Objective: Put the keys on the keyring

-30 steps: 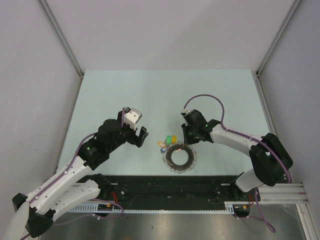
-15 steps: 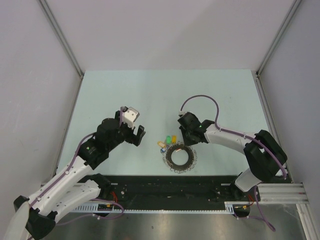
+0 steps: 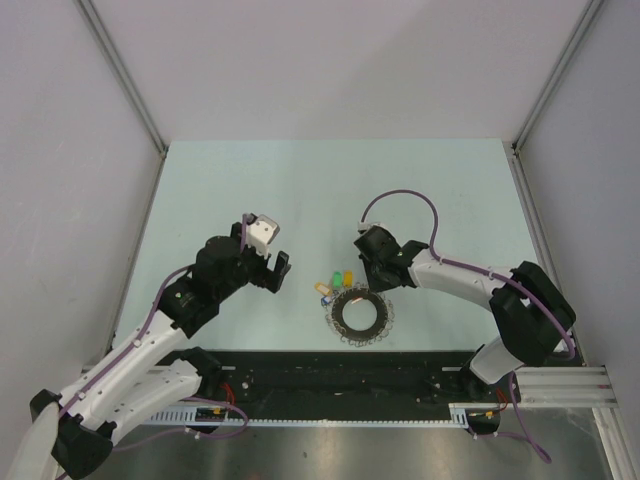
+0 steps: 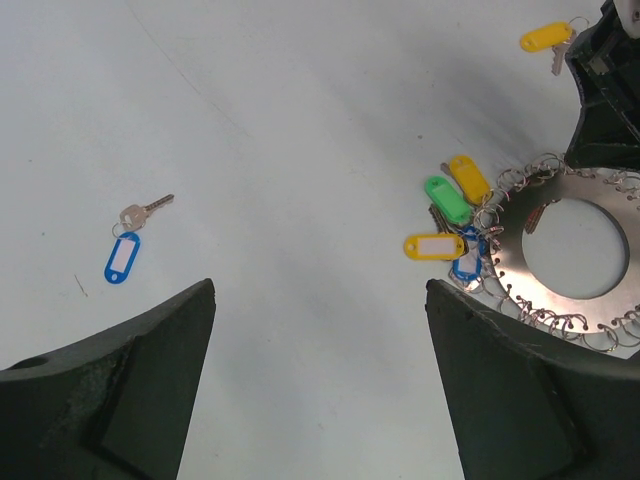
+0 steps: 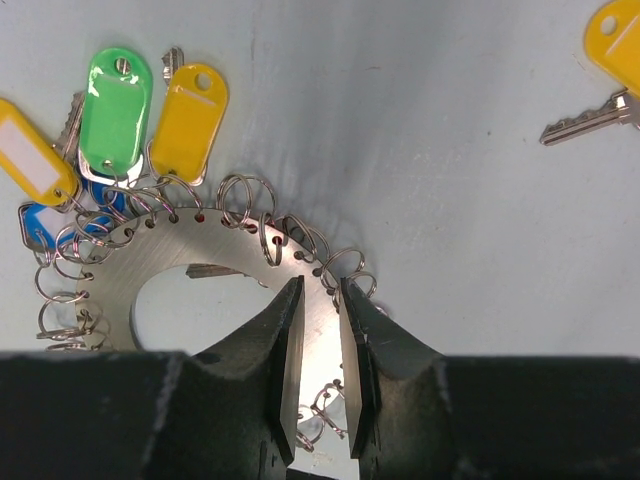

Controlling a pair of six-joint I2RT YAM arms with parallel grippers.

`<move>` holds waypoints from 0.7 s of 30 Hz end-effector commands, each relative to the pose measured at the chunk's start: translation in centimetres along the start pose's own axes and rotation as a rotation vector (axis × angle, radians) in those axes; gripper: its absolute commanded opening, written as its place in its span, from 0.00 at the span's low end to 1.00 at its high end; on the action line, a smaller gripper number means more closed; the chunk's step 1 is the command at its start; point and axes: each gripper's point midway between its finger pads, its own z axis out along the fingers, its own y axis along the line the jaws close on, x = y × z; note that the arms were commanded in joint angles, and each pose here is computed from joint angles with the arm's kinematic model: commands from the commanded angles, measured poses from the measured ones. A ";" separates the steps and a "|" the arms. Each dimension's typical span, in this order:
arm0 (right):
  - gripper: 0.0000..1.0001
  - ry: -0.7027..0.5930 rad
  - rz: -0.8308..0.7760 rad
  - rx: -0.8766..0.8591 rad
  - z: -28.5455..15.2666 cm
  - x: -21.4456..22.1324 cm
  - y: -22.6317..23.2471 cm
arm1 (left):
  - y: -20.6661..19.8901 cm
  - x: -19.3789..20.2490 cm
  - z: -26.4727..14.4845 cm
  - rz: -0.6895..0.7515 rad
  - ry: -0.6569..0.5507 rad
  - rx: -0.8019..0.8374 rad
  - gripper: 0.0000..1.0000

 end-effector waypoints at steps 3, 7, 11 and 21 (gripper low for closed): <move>0.25 -0.045 0.024 -0.013 0.1 -1.7 1.0 | -0.1 -0.9 0.0 -0.011 -0.038 0.010 0.91; 0.25 -0.067 0.068 -0.031 0.3 -2.3 1.3 | -0.3 -1.0 -0.1 -0.011 -0.046 0.021 0.91; 0.24 -0.078 0.111 -0.061 0.5 -2.5 1.5 | -0.3 -1.2 -0.2 -0.013 -0.054 0.022 0.90; 0.23 -0.070 0.152 -0.015 1.3 -1.6 0.3 | -0.3 -1.3 -0.3 -0.012 -0.060 0.021 0.91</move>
